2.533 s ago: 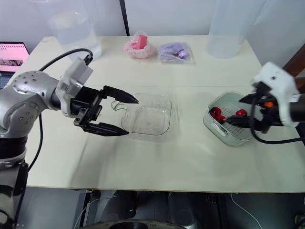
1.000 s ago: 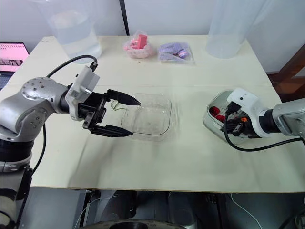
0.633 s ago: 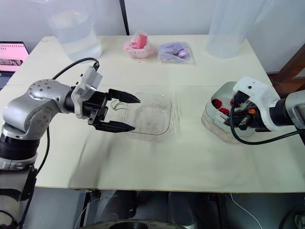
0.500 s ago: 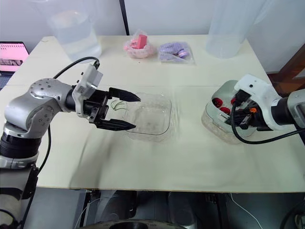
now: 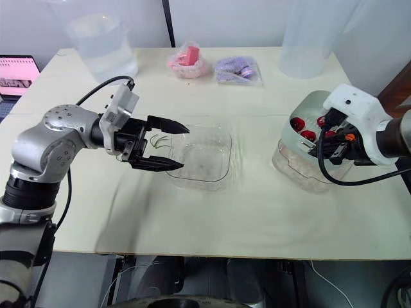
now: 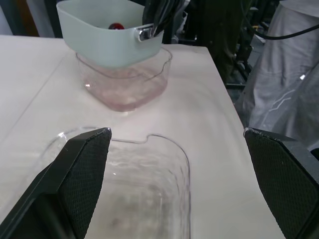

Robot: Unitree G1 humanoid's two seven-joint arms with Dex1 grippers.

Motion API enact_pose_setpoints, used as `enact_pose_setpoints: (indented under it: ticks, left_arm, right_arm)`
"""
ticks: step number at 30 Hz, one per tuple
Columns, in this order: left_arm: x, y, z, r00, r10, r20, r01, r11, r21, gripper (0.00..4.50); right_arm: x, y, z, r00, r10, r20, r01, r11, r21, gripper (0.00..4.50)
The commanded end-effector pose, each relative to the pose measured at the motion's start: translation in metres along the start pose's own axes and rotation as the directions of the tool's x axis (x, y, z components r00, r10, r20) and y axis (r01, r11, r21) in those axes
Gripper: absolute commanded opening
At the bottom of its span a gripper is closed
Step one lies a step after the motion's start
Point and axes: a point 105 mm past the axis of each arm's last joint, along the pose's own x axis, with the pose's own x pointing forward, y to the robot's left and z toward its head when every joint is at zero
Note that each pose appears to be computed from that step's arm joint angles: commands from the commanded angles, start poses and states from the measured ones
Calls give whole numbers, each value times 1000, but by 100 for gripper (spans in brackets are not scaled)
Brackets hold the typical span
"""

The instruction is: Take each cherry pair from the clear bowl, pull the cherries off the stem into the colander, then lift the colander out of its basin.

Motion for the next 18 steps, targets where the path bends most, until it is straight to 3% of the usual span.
enact_pose_setpoints:
  ticks: [1, 18]
  left_arm:
    - [-2, 2, 7, 1000, 11, 4, -11, 999, 50, 450]
    - [-8, 15, 9, 998, 67, 18, -68, 995, 73, 450]
  right_arm:
    - [-17, -5, 11, 997, -59, 40, 61, 997, -39, 18]
    - [-20, 2, 5, 999, -36, 18, 37, 998, -44, 18]
